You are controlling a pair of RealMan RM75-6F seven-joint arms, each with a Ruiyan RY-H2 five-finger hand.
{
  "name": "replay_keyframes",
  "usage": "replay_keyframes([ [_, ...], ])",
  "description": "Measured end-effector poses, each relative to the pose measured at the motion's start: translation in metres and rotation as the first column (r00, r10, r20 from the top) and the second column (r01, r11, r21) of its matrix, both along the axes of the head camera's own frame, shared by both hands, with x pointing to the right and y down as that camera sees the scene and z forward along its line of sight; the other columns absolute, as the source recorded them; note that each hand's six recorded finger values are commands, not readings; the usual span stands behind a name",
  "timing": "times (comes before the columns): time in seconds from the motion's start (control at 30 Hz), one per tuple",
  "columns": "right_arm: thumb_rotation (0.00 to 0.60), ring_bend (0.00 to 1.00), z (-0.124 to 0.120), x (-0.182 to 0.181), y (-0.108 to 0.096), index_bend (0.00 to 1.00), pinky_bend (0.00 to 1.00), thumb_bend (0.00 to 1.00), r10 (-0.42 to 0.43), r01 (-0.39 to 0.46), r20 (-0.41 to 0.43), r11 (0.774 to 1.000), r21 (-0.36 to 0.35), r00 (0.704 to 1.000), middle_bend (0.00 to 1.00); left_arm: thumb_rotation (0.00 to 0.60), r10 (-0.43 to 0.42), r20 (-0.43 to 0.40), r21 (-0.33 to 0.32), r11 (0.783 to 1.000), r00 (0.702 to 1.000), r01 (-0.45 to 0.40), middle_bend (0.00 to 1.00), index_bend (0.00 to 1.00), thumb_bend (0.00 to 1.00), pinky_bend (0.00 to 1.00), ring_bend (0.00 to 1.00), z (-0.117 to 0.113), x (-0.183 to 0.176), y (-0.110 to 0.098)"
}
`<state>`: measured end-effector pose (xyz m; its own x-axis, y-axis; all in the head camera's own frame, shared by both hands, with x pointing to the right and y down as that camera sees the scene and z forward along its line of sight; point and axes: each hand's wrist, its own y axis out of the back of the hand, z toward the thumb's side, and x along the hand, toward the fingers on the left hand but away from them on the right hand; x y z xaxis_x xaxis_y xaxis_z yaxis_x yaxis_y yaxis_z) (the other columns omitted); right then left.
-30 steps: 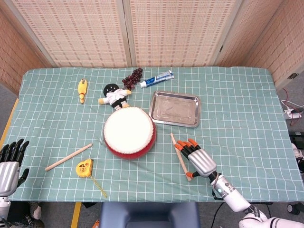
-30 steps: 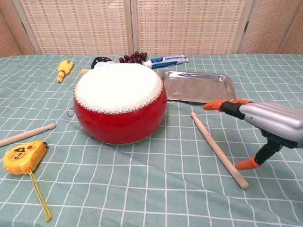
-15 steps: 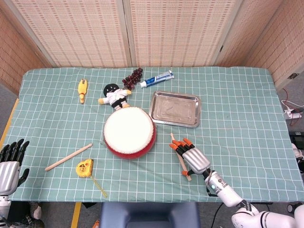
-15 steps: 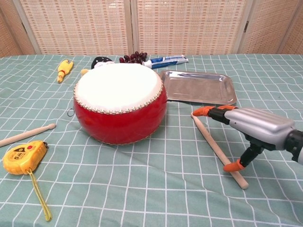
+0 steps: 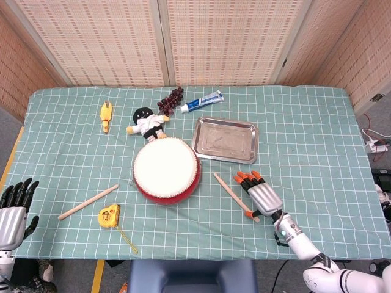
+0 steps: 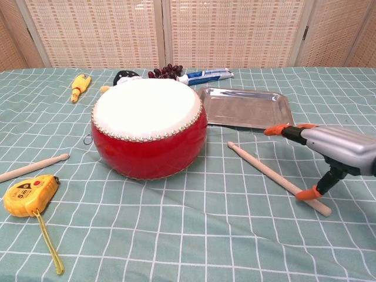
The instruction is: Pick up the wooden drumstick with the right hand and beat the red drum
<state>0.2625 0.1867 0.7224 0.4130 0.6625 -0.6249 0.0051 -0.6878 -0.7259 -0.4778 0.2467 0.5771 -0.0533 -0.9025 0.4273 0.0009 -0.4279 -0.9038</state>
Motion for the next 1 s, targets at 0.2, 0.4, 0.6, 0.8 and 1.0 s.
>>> replay_keyframes([
  [0.2, 0.600, 0.00, 0.004, 0.026, -0.013, 0.07, 0.00, 0.08, 0.068, -0.068, -0.058, 0.998, 0.011, 0.996, 0.00, 0.600, -0.002, -0.003, -0.005, 1.000, 1.000, 0.002, 0.00, 0.00, 0.30, 0.00, 0.00, 0.002, 0.000, 0.001],
  [0.4, 0.600, 0.00, 0.005, 0.050, -0.029, 0.11, 0.00, 0.08, 0.141, -0.139, -0.095, 0.990, 0.029, 0.985, 0.00, 0.600, -0.009, 0.011, -0.002, 1.000, 1.000, 0.009, 0.00, 0.00, 0.30, 0.00, 0.00, 0.002, -0.003, 0.001],
  [0.6, 0.600, 0.00, -0.010, 0.035, -0.031, 0.25, 0.00, 0.14, 0.188, -0.187, 0.023, 0.982, -0.021, 0.982, 0.00, 0.600, -0.009, 0.010, 0.001, 1.000, 1.000, 0.009, 0.00, 0.00, 0.30, 0.00, 0.00, 0.001, -0.003, 0.001],
  [0.8, 0.600, 0.00, -0.014, 0.007, -0.037, 0.41, 0.01, 0.19, 0.172, -0.167, 0.094, 0.984, -0.060, 0.981, 0.08, 0.600, -0.009, 0.010, 0.002, 1.000, 1.000, 0.009, 0.00, 0.00, 0.30, 0.00, 0.00, 0.001, -0.004, 0.002],
  [1.0, 0.600, 0.00, 0.006, -0.018, -0.042, 0.45, 0.01, 0.21, 0.136, -0.134, 0.059, 0.990, -0.032, 0.989, 0.08, 0.600, -0.013, 0.007, -0.001, 1.000, 1.000, 0.013, 0.00, 0.00, 0.30, 0.00, 0.00, 0.002, -0.005, 0.005],
])
